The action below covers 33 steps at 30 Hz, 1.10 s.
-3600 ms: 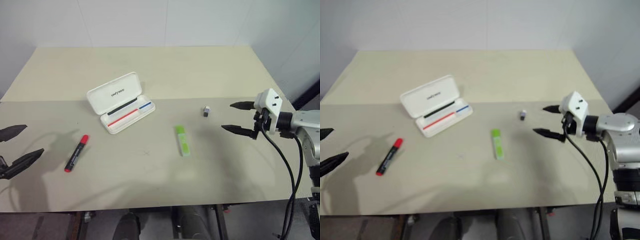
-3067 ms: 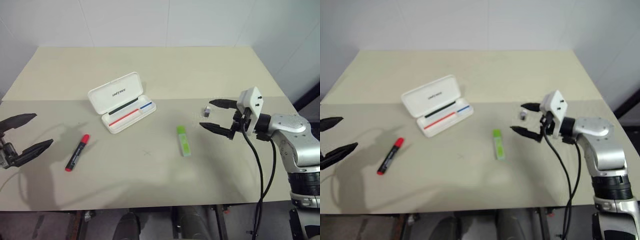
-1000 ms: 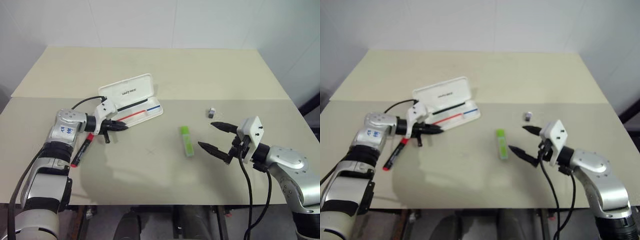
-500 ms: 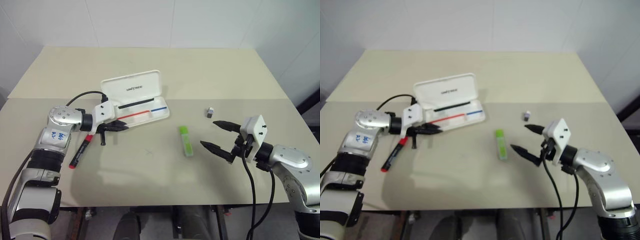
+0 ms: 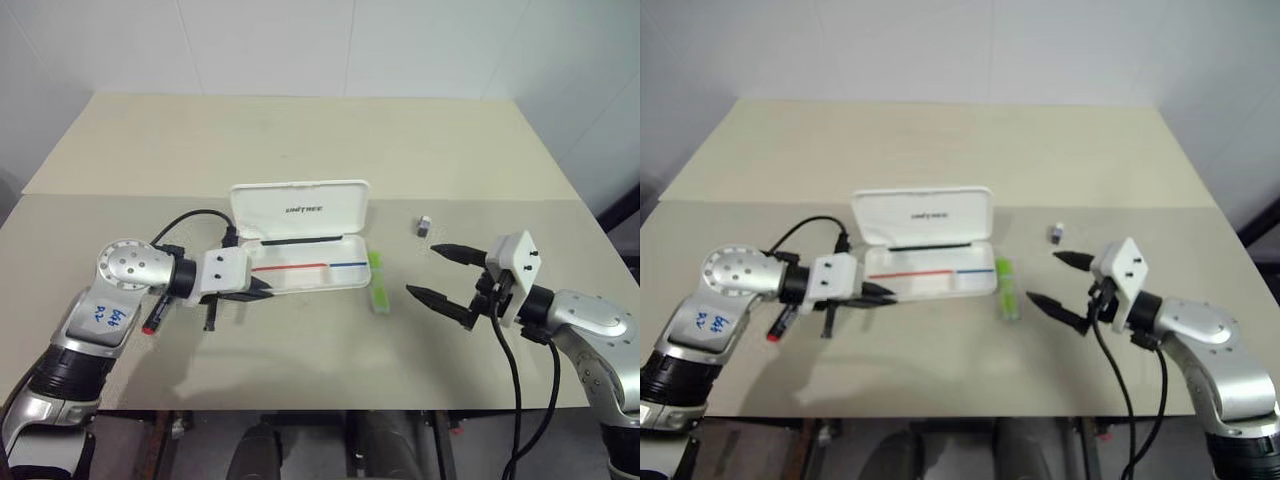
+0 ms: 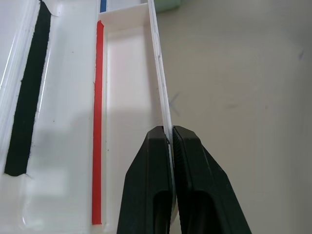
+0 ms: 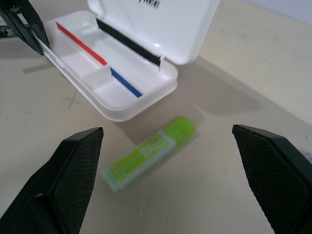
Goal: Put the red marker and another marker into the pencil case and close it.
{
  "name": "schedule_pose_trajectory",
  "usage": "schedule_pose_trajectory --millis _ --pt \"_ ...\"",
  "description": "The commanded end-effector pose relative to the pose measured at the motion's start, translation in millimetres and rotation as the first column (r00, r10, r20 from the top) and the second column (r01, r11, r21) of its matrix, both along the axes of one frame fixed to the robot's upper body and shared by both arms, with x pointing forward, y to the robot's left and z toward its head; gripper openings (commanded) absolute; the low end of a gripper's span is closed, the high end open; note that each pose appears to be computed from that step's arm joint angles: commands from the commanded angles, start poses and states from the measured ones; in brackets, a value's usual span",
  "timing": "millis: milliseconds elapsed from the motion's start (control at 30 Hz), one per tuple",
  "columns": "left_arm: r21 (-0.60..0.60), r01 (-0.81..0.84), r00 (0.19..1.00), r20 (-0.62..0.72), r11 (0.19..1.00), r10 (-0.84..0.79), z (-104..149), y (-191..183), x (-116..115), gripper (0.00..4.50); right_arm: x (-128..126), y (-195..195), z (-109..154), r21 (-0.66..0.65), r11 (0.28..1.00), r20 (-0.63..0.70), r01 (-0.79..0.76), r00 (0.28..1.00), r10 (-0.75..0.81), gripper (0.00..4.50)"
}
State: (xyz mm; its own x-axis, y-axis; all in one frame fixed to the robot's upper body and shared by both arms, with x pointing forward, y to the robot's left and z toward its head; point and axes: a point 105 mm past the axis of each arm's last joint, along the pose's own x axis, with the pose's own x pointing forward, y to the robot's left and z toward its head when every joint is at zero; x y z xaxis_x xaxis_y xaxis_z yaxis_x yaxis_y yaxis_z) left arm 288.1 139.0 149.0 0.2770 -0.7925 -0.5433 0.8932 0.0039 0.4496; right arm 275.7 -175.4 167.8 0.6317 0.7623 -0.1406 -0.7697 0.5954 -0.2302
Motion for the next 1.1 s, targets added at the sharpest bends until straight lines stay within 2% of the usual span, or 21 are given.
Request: schedule_pose_trajectory --millis 33,200,467,833,1033,1100 --pt "0.003 0.030 0.999 0.013 1.000 -0.030 -2 -5 -10 0.02 -4 -3 13 -0.004 1.000 0.051 -0.001 0.999 0.001 4.50" --pt "0.038 0.025 1.000 -0.006 0.999 -0.025 -11 2 -18 0.02 -4 -4 14 -0.006 1.000 0.058 0.015 0.998 -0.015 4.50" --pt "0.064 -0.026 1.000 -0.007 0.998 0.027 -9 19 -28 0.02 -7 -9 12 -0.012 0.999 0.054 0.038 0.998 -0.037 4.50" --pt "0.079 -0.054 0.998 -0.015 0.995 0.056 -20 33 -26 0.02 -2 -8 12 -0.015 0.999 0.058 0.034 0.998 -0.033 4.50" --pt "0.082 -0.042 0.999 -0.029 0.996 0.045 -25 37 -27 0.02 -8 -4 12 -0.010 1.000 0.045 -0.001 0.999 0.002 4.50" --pt "0.085 -0.055 0.998 -0.028 0.995 0.058 -26 38 -26 0.56 -14 0 12 -0.005 0.999 0.034 -0.036 0.999 0.036 4.50"
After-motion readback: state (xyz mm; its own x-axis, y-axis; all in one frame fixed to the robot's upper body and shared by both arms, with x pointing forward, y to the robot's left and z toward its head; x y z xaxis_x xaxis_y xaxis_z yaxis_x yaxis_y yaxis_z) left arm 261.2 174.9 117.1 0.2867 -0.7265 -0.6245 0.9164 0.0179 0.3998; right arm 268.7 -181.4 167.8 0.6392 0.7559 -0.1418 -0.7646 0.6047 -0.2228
